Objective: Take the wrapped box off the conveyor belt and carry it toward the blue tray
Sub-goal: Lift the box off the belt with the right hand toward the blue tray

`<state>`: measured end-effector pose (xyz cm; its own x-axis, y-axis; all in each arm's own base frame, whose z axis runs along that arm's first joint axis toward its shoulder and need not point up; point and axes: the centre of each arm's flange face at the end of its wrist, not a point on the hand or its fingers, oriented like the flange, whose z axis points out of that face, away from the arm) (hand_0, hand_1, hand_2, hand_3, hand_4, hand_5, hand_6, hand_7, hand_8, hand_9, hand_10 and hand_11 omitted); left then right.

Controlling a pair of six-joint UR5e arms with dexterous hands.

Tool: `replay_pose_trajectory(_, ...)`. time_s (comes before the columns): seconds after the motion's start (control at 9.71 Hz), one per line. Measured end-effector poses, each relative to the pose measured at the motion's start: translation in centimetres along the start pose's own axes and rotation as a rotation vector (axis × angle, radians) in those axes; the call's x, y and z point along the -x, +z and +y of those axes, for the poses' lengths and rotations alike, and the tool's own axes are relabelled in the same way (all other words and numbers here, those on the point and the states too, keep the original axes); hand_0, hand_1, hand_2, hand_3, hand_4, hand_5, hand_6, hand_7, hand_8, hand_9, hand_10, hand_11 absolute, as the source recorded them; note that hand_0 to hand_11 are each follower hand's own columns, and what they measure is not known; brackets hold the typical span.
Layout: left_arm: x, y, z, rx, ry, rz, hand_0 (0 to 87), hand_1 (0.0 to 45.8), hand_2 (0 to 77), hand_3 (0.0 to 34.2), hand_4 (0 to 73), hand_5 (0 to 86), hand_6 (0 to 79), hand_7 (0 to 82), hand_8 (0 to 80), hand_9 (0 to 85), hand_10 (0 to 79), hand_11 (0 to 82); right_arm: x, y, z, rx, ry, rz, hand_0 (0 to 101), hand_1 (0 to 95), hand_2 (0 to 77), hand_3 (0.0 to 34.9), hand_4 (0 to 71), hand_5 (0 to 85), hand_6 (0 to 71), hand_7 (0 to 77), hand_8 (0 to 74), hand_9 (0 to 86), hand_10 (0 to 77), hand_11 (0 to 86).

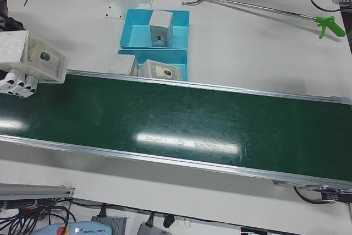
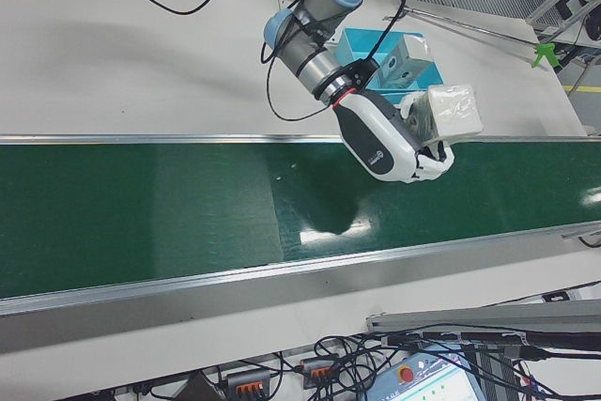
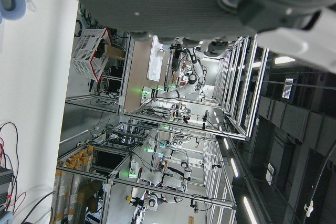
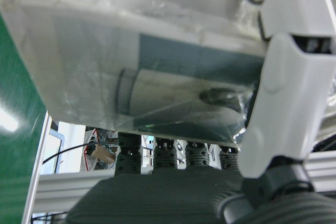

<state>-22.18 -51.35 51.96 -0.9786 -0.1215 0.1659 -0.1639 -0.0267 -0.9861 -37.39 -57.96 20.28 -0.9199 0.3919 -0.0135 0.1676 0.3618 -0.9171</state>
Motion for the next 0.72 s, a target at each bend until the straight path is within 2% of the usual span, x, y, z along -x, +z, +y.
replay_pose_trajectory(0.1, 0.0, 0.0, 0.0, 0.0, 0.0, 0.0, 0.0, 0.0, 0.5, 0.0, 0.5, 1.1, 0.5, 0.5, 0.5, 0.0, 0.5, 0.5, -0.5, -0.6, 2.5, 0.021, 0.0, 0.005, 49, 2.2, 38.7, 7.2, 32.7, 60.0, 36.0, 67.1, 48.0, 57.8, 37.6, 66.5)
replay_pose_trajectory(0.21, 0.0, 0.0, 0.0, 0.0, 0.0, 0.0, 0.0, 0.0, 0.5, 0.0, 0.5, 1.1, 0.5, 0.5, 0.5, 0.0, 0.5, 0.5, -2.1, -1.4, 4.7, 0.04, -0.005, 0.016, 49, 2.2, 38.7, 5.8, 32.2, 62.2, 39.8, 70.9, 50.2, 63.3, 43.6, 70.4)
replay_pose_trajectory(0.31, 0.0, 0.0, 0.0, 0.0, 0.0, 0.0, 0.0, 0.0, 0.5, 0.0, 0.5, 1.1, 0.5, 0.5, 0.5, 0.5, 0.5, 0.5, -4.4, -2.2, 6.1, 0.049, -0.008, 0.029, 46, 2.2, 38.7, 5.7, 31.1, 66.5, 44.7, 70.4, 58.9, 72.5, 54.0, 70.4)
replay_pose_trajectory(0.41, 0.0, 0.0, 0.0, 0.0, 0.0, 0.0, 0.0, 0.0, 0.5, 0.0, 0.5, 1.1, 0.0, 0.5, 0.5, 0.5, 0.5, 0.5, -7.2, -2.9, 7.4, 0.056, -0.013, 0.045, 46, 2.2, 38.7, 5.0, 30.0, 69.8, 50.2, 75.8, 66.0, 77.4, 64.4, 78.0)
replay_pose_trajectory(0.51, 0.0, 0.0, 0.0, 0.0, 0.0, 0.0, 0.0, 0.0, 0.5, 0.0, 0.5, 1.1, 0.0, 0.5, 0.5, 0.5, 0.5, 0.5, -10.4, -3.8, 8.6, 0.062, -0.023, 0.064, 46, 2.2, 38.7, 3.7, 30.0, 69.8, 58.9, 77.4, 70.4, 81.3, 70.4, 80.7)
replay_pose_trajectory(0.62, 0.0, 0.0, 0.0, 0.0, 0.0, 0.0, 0.0, 0.0, 1.1, 0.0, 0.0, 1.1, 0.5, 0.5, 0.5, 0.5, 0.5, 0.5, -13.4, -4.8, 9.6, 0.064, -0.033, 0.082, 46, 2.2, 38.7, 3.0, 30.0, 69.8, 62.2, 77.4, 70.4, 81.3, 70.4, 80.7)
replay_pose_trajectory(0.72, 0.0, 0.0, 0.0, 0.0, 0.0, 0.0, 0.0, 0.0, 1.1, 0.0, 0.0, 1.1, 0.0, 0.5, 0.5, 0.5, 0.5, 0.0, -16.1, -5.8, 10.2, 0.06, -0.042, 0.102, 46, 1.6, 39.3, 3.1, 30.0, 69.8, 62.2, 77.4, 70.4, 81.3, 69.8, 80.7)
